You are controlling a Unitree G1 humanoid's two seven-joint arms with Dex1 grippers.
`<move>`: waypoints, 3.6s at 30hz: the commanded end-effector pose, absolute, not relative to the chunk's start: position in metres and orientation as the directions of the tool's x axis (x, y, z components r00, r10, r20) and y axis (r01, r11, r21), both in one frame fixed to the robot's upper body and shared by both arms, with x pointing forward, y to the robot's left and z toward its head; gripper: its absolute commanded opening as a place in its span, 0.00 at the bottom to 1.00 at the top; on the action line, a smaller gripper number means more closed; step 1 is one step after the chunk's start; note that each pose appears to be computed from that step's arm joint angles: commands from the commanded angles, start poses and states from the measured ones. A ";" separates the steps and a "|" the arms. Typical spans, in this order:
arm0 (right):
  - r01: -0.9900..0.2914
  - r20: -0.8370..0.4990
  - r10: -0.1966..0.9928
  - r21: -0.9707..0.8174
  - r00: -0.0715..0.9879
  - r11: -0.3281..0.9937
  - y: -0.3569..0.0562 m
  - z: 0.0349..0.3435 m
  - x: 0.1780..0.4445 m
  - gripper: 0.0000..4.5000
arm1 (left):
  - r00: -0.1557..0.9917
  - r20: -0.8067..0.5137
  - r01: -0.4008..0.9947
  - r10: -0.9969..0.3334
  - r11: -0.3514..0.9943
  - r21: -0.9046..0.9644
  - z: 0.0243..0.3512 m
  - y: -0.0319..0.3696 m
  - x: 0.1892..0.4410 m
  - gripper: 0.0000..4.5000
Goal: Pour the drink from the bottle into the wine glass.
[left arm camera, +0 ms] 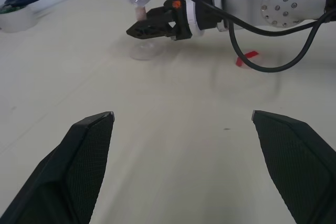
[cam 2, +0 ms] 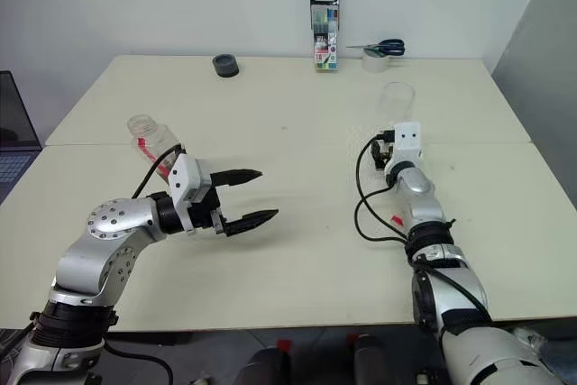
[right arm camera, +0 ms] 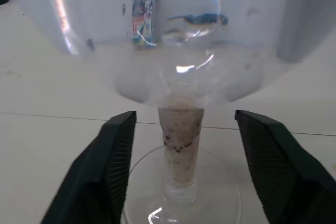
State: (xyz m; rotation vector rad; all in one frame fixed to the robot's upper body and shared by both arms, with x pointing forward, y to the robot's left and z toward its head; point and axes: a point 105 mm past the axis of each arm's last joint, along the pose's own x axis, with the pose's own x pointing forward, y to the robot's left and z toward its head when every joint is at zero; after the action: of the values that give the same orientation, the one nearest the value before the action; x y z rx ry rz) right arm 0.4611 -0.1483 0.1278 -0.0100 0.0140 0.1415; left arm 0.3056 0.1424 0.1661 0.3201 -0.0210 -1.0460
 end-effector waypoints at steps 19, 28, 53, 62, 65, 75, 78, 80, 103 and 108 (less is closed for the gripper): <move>-0.680 0.072 0.692 -0.136 0.718 0.720 0.011 0.146 0.404 0.02 | 0.776 -0.058 0.616 -0.628 0.736 0.283 0.182 0.198 0.312 1.00; -0.732 -0.036 0.735 -0.144 0.677 0.666 0.027 0.120 0.400 0.02 | 0.799 -0.041 0.585 -0.600 0.760 0.283 0.191 0.202 0.307 1.00; -0.734 -0.008 0.741 -0.146 0.671 0.663 0.012 0.125 0.390 0.99 | 0.747 0.041 0.630 -0.663 0.727 0.273 0.219 0.174 0.305 1.00; -0.717 -0.041 0.723 -0.178 0.689 0.674 -0.011 0.120 0.374 0.99 | 0.750 0.065 0.622 -0.658 0.736 0.266 0.222 0.172 0.306 1.00; -0.716 -0.047 0.724 -0.211 0.688 0.666 -0.017 0.122 0.368 0.99 | 0.755 0.056 0.621 -0.653 0.740 0.258 0.217 0.172 0.306 1.00; -0.845 -0.069 0.873 -0.300 0.483 0.443 -0.047 0.139 0.298 0.99 | 0.873 -0.028 0.479 -0.487 0.843 0.244 0.157 0.206 0.307 1.00; -0.862 -0.058 0.894 -0.300 0.445 0.410 -0.051 0.149 0.285 0.99 | 0.915 -0.041 0.400 -0.402 0.884 0.241 0.139 0.220 0.303 1.00; -0.874 -0.036 0.910 -0.299 0.412 0.384 -0.050 0.157 0.276 0.99 | 0.946 -0.042 0.322 -0.322 0.916 0.240 0.129 0.232 0.303 1.00; -0.904 0.030 0.947 -0.291 0.320 0.315 -0.033 0.188 0.257 0.99 | 0.996 -0.008 0.084 -0.085 0.975 0.204 0.133 0.292 0.337 1.00; -0.927 0.064 0.959 -0.245 0.276 0.283 -0.031 0.197 0.250 0.99 | 0.995 0.001 0.096 -0.098 0.972 0.214 0.139 0.291 0.348 1.00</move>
State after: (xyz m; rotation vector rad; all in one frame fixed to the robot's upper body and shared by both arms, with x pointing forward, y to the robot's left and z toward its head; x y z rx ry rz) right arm 0.2571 -0.0323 0.1810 -0.1857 -0.1544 1.2543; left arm 0.3453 0.2903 0.1245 0.1745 0.0327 -0.0883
